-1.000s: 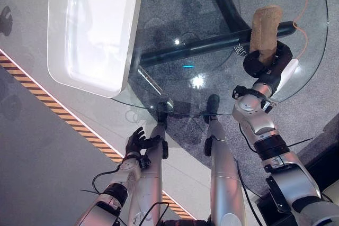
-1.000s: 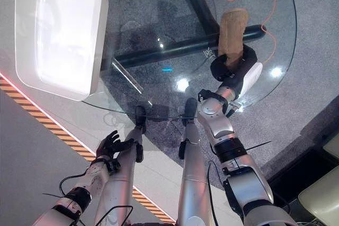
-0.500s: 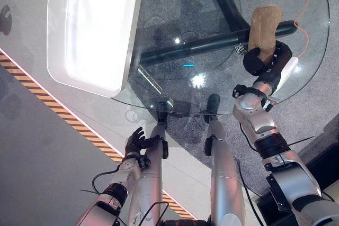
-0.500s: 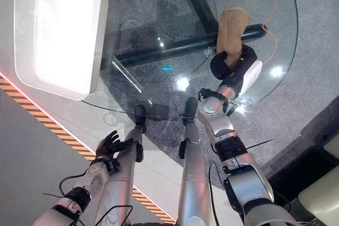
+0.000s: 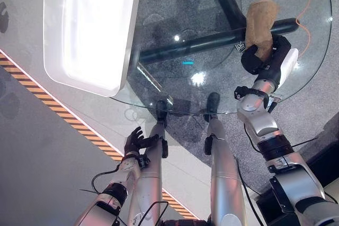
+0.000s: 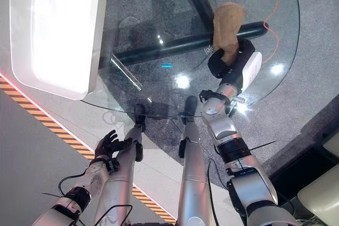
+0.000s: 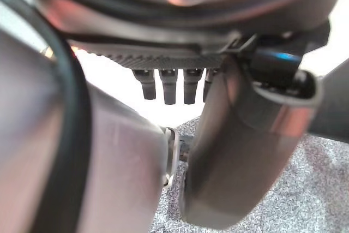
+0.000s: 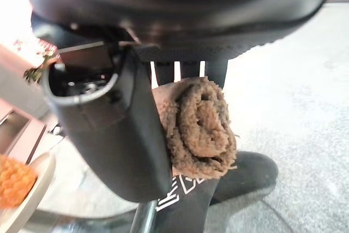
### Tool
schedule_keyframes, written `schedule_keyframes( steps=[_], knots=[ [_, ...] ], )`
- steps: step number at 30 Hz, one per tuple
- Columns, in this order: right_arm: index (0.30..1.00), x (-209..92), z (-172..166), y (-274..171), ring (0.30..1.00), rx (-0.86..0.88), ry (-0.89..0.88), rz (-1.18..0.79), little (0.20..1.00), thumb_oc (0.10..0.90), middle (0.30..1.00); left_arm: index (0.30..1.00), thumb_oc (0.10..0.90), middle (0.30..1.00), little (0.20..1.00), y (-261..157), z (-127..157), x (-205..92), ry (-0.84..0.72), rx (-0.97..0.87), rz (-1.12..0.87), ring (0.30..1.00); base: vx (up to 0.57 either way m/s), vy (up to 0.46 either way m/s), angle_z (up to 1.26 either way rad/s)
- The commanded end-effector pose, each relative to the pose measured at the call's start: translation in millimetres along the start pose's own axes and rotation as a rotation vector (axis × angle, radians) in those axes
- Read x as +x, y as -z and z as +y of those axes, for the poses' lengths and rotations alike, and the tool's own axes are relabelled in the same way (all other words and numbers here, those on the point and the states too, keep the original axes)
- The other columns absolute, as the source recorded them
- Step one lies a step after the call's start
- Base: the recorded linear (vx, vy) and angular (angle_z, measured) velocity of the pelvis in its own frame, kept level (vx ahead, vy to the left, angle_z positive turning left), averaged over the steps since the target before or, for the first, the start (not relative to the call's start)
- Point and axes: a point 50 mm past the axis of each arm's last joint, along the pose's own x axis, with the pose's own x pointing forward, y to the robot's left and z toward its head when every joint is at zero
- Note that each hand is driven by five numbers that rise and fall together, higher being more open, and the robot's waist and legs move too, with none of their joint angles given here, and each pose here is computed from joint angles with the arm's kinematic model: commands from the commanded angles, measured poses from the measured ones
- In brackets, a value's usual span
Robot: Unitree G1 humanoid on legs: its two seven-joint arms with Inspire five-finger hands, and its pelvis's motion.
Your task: Wipe the table with a cloth and put it in the basket.
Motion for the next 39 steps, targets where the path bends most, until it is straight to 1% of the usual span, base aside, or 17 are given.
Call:
schedule_keyframes(
  steps=[1, 7, 13, 25, 29, 30, 32, 39],
  knots=[
    [0.300, -41.8, 45.1, -36.1, 0.300, 0.072, -0.361, -0.178, 0.200, 0.100, 0.300, 0.900, 0.800, 0.900, 0.900, 55.8, -14.3, -22.9, 0.023, -0.011, 0.154, 0.900, 0.00, -0.003, 0.04],
    [0.300, -65.6, 65.3, -36.9, 0.300, 0.039, -0.533, -0.213, 0.200, 0.100, 0.300, 0.900, 0.800, 0.900, 0.900, 52.3, -16.3, -22.3, 0.031, -0.006, 0.142, 0.900, 0.00, -0.006, 0.05],
    [0.300, -80.3, 78.9, -45.2, 0.300, 0.068, -0.646, -0.245, 0.200, 0.100, 0.300, 0.900, 0.800, 0.900, 0.900, 51.6, -19.2, -22.1, 0.044, 0.001, 0.142, 0.900, 0.00, 0.002, 0.01],
    [0.300, -97.5, 93.3, -49.5, 0.300, 0.020, -0.776, -0.281, 0.200, 0.100, 0.300, 0.900, 0.800, 0.900, 0.900, 45.6, -26.3, -21.5, 0.058, 0.000, 0.126, 0.900, 0.00, 0.000, 0.01],
    [0.300, -105.6, 98.7, -48.5, 0.300, -0.028, -0.888, -0.310, 0.200, 0.100, 0.300, 0.900, 0.800, 0.900, 0.900, 45.2, -26.6, -21.5, 0.060, 0.007, 0.125, 0.900, 0.00, 0.000, 0.00],
    [0.300, -110.1, 101.5, -49.0, 0.300, -0.054, -0.970, -0.325, 0.200, 0.100, 0.300, 0.900, 0.800, 0.900, 0.900, 44.4, -26.3, -21.1, 0.060, 0.010, 0.125, 0.900, 0.00, -0.016, 0.04],
    [0.300, -115.7, 103.6, -50.4, 0.300, -0.077, -1.027, -0.342, 0.200, 0.100, 0.300, 0.900, 0.800, 0.900, 0.900, 42.2, -25.3, -20.0, 0.058, 0.015, 0.126, 0.900, 0.00, -0.020, 0.04],
    [0.300, -115.2, 101.2, -57.1, 0.300, -0.076, -1.094, -0.388, 0.200, 0.100, 0.300, 0.900, 0.800, 0.900, 0.900, 39.6, -17.8, -17.5, 0.053, 0.024, 0.128, 0.900, 0.00, -0.013, 0.05]
  ],
)
